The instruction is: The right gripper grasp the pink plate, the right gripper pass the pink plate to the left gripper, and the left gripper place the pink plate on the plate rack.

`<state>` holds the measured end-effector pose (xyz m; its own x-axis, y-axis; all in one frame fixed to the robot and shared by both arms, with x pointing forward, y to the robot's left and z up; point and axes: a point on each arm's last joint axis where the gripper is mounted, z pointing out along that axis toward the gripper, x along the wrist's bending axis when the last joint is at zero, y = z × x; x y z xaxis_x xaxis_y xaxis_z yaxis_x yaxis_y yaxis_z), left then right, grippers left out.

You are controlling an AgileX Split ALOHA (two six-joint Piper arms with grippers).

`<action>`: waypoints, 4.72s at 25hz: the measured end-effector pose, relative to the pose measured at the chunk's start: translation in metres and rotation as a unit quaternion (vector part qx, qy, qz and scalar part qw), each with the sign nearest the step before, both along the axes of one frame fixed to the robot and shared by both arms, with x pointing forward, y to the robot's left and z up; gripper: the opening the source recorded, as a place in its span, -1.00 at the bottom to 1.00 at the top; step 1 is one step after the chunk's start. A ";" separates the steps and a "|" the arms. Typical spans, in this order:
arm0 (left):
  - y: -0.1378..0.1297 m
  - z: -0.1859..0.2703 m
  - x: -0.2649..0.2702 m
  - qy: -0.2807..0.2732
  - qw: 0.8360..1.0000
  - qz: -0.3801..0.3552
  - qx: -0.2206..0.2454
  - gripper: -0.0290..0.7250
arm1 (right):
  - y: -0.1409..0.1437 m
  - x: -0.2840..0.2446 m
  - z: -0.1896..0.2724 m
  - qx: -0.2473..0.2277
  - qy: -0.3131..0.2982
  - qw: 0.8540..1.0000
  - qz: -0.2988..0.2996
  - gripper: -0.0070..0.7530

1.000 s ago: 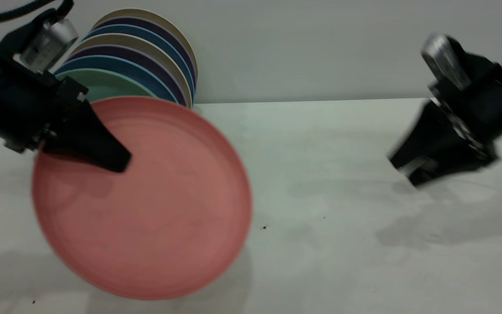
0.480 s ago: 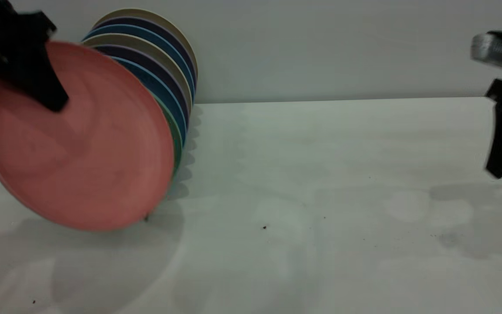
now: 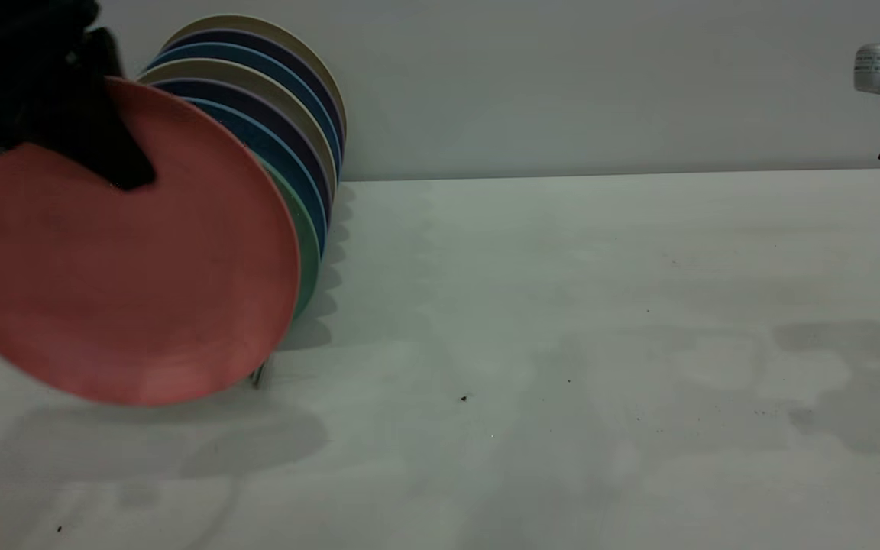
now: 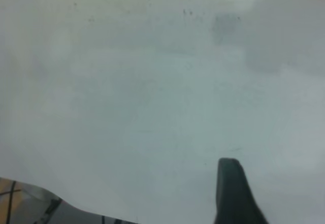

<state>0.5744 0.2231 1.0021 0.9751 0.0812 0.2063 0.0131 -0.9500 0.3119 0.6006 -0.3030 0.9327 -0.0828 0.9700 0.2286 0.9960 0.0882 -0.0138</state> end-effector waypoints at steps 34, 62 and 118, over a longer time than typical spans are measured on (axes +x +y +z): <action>0.003 0.020 0.014 -0.151 0.986 -0.051 0.045 -0.60 | 0.000 0.001 0.000 -0.003 -0.008 1.000 -0.002 0.18; 0.004 -0.052 0.042 -0.100 0.992 -0.019 0.069 -0.58 | 0.001 0.002 0.000 0.003 -0.008 1.000 -0.006 0.18; 0.072 0.129 -0.121 -0.047 0.711 0.702 -0.013 0.40 | 0.057 -0.050 0.132 -0.125 -0.118 0.982 0.073 -0.04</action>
